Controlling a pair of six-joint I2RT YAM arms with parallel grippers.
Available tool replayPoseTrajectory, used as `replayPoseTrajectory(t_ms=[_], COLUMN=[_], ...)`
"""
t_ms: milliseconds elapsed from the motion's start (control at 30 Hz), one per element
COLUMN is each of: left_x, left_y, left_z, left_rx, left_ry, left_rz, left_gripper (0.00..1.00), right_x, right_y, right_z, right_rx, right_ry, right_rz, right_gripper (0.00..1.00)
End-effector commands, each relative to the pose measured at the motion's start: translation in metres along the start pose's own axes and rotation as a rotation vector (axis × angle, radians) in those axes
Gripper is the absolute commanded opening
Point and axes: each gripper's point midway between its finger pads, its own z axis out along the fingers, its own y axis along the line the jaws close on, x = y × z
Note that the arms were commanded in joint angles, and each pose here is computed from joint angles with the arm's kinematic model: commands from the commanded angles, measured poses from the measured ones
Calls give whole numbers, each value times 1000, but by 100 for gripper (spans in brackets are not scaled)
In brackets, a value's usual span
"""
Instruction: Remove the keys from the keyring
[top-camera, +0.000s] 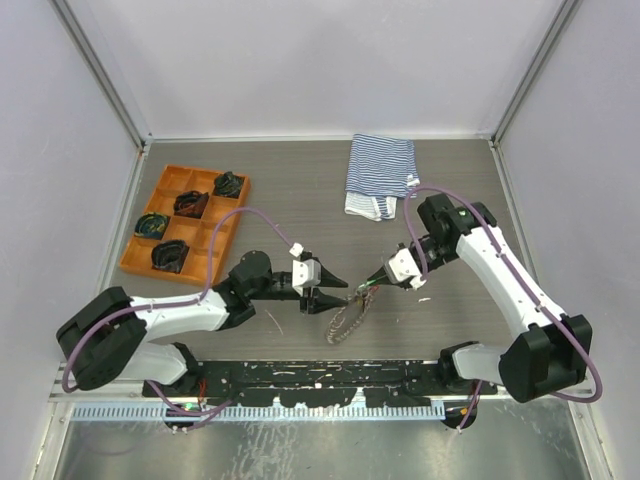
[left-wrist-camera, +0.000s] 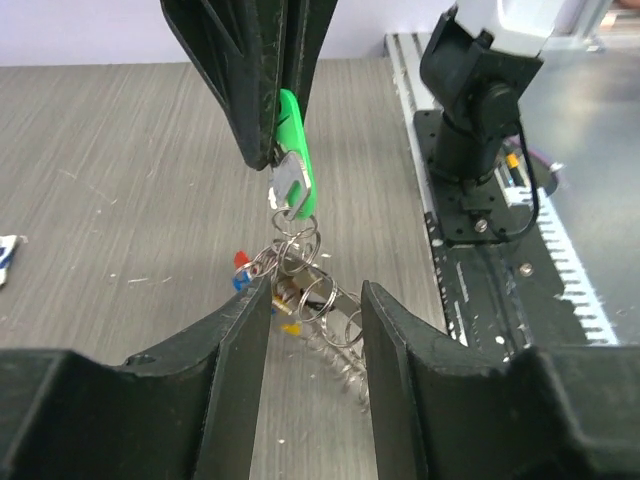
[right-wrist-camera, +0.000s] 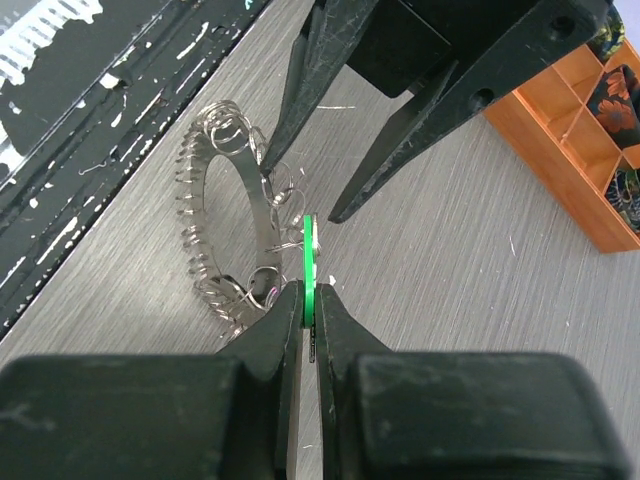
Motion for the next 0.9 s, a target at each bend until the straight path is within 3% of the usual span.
replayPoseTrajectory(t_ms=[0, 533, 867], left_x=[-14, -32, -22], left_y=[13, 18, 12], left_z=[-1, 9, 7], left_rx=[-60, -49, -23], left_ry=[31, -28, -8], left_rz=[136, 158, 159], left_gripper=[43, 42, 37], right_x=[-17, -22, -23], right_y=[-7, -5, -9], right_z=[1, 9, 8], right_rx=[12, -25, -13], right_ry=[-16, -26, -41], right_rz=[-157, -165, -121], right_gripper=[1, 1, 1])
